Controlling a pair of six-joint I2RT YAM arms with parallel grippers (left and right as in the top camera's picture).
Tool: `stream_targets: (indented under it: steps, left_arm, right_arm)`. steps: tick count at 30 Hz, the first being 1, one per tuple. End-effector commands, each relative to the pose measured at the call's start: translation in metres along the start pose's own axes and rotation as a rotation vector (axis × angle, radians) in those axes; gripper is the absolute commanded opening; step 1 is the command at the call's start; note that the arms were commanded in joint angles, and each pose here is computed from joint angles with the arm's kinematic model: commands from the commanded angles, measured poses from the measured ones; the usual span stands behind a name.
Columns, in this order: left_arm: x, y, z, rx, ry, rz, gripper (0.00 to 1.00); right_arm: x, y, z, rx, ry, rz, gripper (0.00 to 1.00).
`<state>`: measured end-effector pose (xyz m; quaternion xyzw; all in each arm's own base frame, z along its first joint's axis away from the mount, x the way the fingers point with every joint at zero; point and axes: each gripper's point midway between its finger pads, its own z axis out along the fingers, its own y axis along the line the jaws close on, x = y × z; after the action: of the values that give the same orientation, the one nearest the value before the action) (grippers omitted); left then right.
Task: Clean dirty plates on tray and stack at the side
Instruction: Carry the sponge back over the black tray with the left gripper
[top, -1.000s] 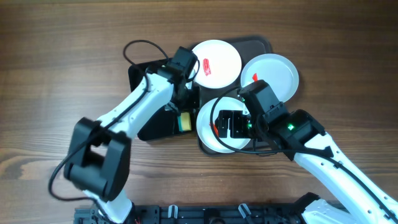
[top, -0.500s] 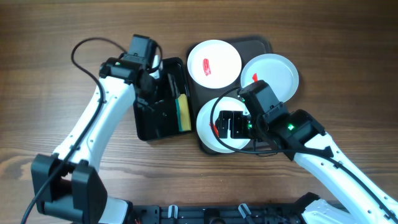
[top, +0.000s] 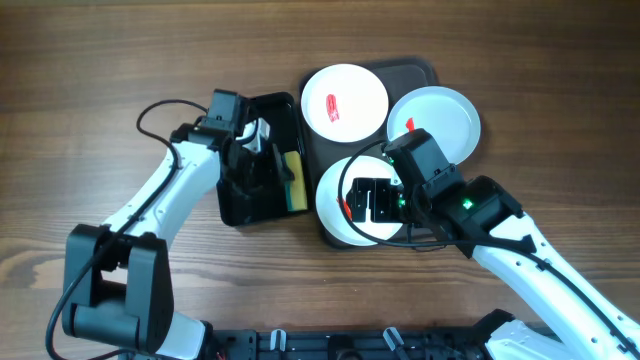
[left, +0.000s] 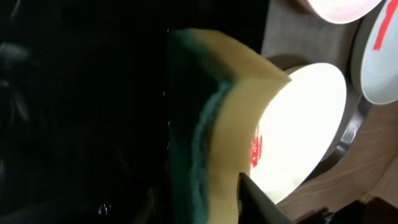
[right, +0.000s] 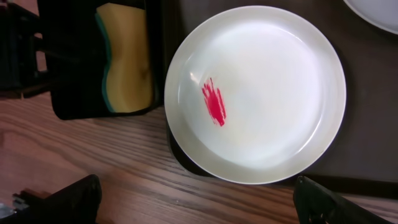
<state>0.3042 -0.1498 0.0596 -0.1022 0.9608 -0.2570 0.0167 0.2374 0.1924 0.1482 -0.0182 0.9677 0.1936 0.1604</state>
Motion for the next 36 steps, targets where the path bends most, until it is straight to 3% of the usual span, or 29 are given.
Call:
stream_targets:
  steps: [1, 6, 9, 18, 26, 36]
  left_arm:
    - [0.004, 0.003, 0.010, 0.025, 0.009, 0.029, 0.36]
    - [0.008, 0.010, 0.019, 0.028, 0.004, 0.031, 0.31]
    - [0.002, 0.006, 0.019, 0.047, -0.019, 0.039, 0.04]
    - [-0.003, -0.005, 0.011, 0.076, -0.032, 0.053, 0.04]
    - [-0.027, 0.020, -0.039, -0.260, -0.115, 0.048, 0.04]
    - [-0.038, 0.026, -0.051, -0.442, -0.198, 0.080, 0.04]
  right_arm:
    - [-0.002, 0.004, 0.000, -0.014, 0.008, 0.007, 1.00]
    - [-0.002, 0.004, 0.000, -0.014, 0.008, 0.006, 1.00]
    - [-0.002, 0.004, 0.000, -0.014, 0.008, 0.006, 1.00]
    - [0.001, 0.003, 0.000, -0.007, 0.018, 0.008, 0.99]
    - [0.000, 0.003, 0.000, -0.008, 0.016, 0.008, 1.00]
    - [0.000, 0.003, 0.000, -0.008, 0.016, 0.008, 1.00]
